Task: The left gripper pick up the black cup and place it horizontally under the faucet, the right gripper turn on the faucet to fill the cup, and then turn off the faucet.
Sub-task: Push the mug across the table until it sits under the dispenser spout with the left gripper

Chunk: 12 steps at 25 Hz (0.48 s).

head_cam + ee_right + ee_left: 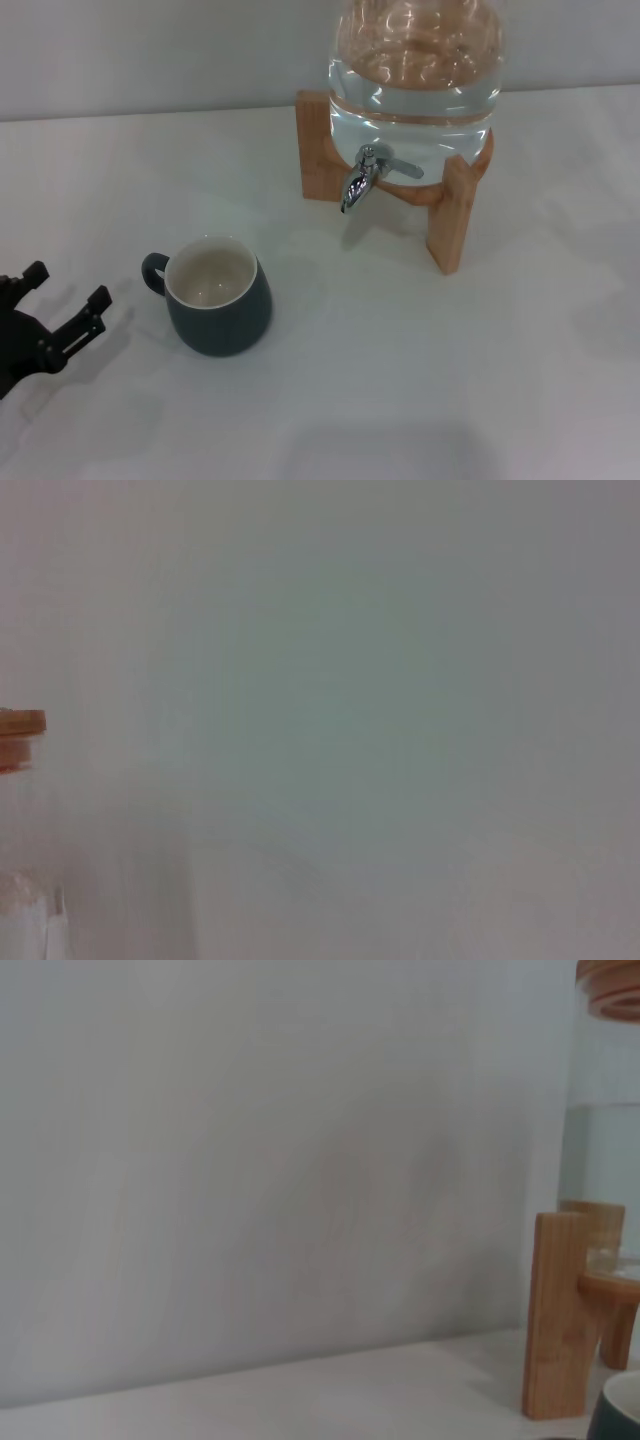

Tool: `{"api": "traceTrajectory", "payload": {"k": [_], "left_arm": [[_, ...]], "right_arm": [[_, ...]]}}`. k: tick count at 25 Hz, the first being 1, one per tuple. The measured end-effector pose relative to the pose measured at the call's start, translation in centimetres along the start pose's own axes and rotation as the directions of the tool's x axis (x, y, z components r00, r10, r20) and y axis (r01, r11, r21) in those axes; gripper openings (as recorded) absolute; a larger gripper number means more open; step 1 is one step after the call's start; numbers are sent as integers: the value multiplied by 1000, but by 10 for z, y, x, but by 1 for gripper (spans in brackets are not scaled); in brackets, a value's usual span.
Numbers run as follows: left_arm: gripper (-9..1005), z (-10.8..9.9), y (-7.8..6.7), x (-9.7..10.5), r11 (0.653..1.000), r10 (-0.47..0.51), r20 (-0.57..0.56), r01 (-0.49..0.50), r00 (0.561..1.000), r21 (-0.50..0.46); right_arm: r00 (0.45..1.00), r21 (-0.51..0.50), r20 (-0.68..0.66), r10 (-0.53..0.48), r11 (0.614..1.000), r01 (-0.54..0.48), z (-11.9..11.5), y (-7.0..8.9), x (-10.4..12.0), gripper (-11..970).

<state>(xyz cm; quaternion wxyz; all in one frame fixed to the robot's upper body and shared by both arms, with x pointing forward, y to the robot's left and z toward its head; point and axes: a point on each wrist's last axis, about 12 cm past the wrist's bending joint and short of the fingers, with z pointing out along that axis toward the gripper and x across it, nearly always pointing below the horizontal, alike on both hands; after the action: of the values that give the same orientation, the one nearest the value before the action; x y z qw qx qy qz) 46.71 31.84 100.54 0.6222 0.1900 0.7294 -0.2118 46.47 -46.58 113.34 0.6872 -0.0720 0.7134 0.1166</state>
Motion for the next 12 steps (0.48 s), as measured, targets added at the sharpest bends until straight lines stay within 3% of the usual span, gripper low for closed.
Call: {"api": "traceTrajectory", "payload": {"k": [12], "left_arm": [[883, 5, -2, 9, 998, -42, -44, 40, 998, -44]], "right_arm": [[1000, -4, 3, 0, 1000, 0, 2, 0, -1, 838]]}}
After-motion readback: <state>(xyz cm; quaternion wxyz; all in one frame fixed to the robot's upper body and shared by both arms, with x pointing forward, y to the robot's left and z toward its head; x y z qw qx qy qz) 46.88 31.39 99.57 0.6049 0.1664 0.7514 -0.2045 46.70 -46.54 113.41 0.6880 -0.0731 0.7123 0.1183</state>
